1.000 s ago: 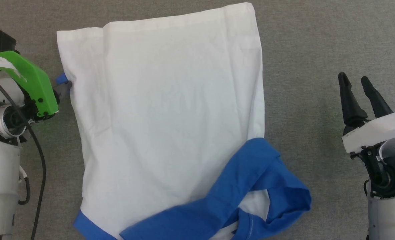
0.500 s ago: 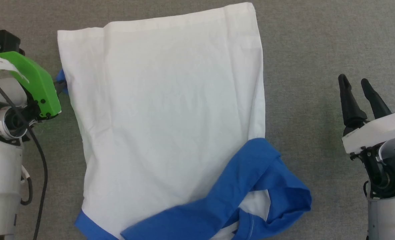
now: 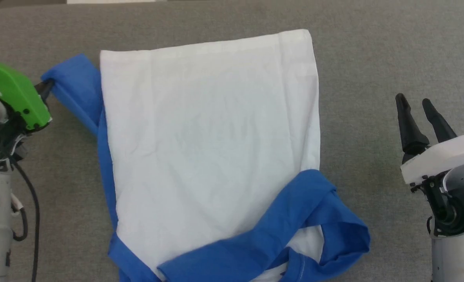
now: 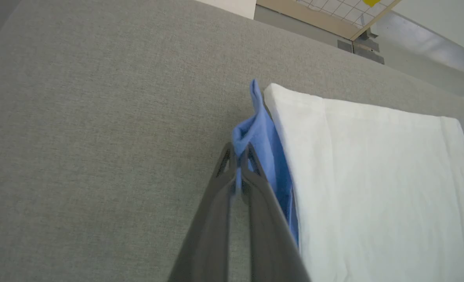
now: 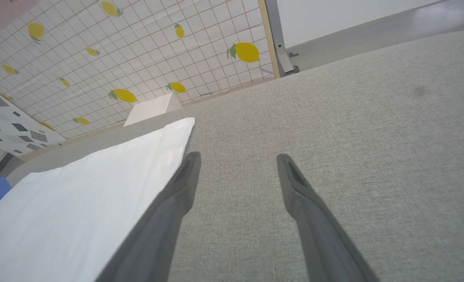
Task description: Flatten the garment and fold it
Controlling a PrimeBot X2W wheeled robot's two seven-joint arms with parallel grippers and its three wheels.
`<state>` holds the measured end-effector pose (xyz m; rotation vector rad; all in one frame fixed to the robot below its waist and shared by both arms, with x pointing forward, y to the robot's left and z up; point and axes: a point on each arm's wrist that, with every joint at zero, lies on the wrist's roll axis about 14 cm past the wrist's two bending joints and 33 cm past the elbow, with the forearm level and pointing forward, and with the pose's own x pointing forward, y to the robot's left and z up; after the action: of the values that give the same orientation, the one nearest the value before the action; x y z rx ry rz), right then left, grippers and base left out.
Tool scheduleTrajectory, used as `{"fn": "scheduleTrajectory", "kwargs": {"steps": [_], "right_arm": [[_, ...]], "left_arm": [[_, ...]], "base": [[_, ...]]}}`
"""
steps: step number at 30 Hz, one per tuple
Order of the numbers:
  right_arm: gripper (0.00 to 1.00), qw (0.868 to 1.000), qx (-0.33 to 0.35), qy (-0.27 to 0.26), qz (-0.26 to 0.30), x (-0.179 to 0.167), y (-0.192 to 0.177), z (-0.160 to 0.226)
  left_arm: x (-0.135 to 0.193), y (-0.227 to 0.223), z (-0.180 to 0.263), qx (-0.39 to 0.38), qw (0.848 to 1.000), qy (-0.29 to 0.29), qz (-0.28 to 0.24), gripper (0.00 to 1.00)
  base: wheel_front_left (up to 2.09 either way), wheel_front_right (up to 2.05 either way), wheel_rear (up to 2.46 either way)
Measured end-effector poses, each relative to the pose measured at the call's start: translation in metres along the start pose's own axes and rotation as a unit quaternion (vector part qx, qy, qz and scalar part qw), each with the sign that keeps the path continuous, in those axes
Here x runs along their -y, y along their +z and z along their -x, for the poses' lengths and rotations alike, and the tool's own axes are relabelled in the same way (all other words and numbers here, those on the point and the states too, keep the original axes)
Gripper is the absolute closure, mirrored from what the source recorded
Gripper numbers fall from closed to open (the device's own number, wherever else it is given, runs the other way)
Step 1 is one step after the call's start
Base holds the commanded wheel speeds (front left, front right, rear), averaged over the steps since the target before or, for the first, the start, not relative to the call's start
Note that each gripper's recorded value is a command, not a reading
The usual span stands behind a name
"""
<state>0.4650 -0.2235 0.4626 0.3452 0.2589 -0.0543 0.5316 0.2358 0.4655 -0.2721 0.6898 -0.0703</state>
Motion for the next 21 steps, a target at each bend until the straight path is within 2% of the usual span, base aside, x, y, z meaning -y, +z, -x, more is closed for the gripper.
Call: {"fn": "scheduleTrajectory", "kwargs": {"steps": [9, 13, 17, 21], "right_arm": [[0.0, 1.0, 0.01, 0.016, -0.001, -0.014, 0.011, 0.014], [0.0, 1.0, 0.013, 0.023, -0.001, -0.019, 0.015, 0.021], [0.0, 0.999, 0.015, 0.03, -0.001, -0.024, 0.018, 0.029], [0.0, 0.999, 0.017, 0.034, -0.001, -0.027, 0.02, 0.04]], "left_arm": [[-0.054, 0.047, 0.065, 0.118, 0.987, 0.1, 0.042, 1.0], [-0.067, 0.057, 0.09, 0.145, 0.982, 0.114, 0.047, 1.0], [-0.058, 0.068, 0.112, 0.174, 0.979, 0.101, 0.031, 1.0], [-0.026, 0.065, 0.127, 0.183, 0.982, 0.055, 0.0, 1.0]], "base": [[0.0, 0.0, 0.0], [0.0, 0.0, 0.0], [0.0, 0.0, 0.0], [0.0, 0.0, 0.0]]}}
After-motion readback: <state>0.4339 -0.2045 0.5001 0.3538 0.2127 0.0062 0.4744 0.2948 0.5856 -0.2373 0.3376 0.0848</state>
